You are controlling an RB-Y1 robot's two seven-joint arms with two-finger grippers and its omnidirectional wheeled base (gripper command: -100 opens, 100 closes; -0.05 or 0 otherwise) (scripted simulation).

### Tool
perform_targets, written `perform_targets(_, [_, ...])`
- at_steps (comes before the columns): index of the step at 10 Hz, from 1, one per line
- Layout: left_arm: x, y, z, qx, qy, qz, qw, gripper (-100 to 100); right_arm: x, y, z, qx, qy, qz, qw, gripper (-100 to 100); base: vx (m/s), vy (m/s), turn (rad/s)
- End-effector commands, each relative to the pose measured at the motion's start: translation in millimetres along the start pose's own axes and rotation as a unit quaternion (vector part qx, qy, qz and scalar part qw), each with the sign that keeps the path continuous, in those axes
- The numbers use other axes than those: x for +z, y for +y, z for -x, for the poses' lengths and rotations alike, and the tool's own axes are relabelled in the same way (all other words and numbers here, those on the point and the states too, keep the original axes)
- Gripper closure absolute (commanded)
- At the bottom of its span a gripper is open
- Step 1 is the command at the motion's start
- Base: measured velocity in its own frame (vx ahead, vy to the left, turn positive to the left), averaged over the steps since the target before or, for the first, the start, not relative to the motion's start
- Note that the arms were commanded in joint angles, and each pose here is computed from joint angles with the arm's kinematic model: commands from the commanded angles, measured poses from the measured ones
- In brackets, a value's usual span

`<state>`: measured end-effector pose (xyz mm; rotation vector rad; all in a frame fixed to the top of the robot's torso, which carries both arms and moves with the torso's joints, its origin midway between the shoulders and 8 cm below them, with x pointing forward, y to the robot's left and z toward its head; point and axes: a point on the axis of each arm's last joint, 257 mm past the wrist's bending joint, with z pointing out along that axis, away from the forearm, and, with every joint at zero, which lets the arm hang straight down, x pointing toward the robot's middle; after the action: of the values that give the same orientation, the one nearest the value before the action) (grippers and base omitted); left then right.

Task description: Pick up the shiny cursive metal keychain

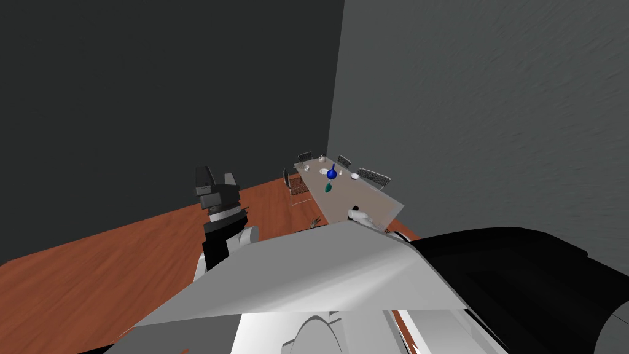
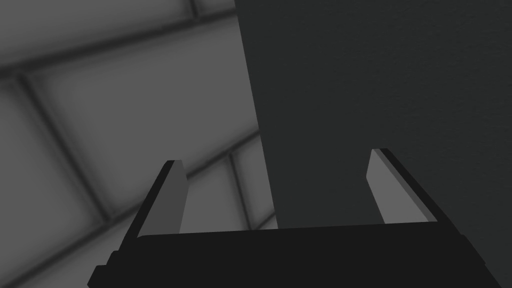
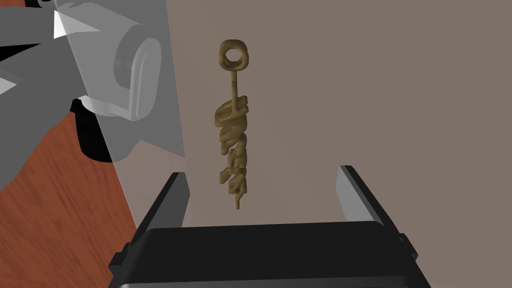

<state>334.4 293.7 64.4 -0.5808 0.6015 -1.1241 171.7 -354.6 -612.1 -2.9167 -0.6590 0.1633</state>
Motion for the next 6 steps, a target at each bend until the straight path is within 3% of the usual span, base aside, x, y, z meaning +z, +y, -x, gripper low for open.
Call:
perform_targets(1, [0.0,0.0,0.0,0.0,0.0,0.0,1.0,0,8.0,-4.2,4.8,-0.001,-0.001,0.0,1.0,-100,0.029,0.003,-0.039])
perform_targets(4, [0.0,0.0,0.0,0.0,0.0,0.0,1.0,0,19.1,-11.5,11.2,-0.004,-0.002,0.001,1.0,-100,0.029,0.002,-0.023])
perform_targets(5, [0.0,0.0,0.0,0.0,0.0,0.0,1.0,0,15.2,-4.9,6.4,-0.003,0.001,0.006,1.0,-100,0.008,0.004,-0.001])
perform_targets(6, [0.0,0.0,0.0,0.0,0.0,0.0,1.0,0,15.8,-4.6,6.4,-0.004,0.002,0.006,1.0,100,0.0,0.0,0.0])
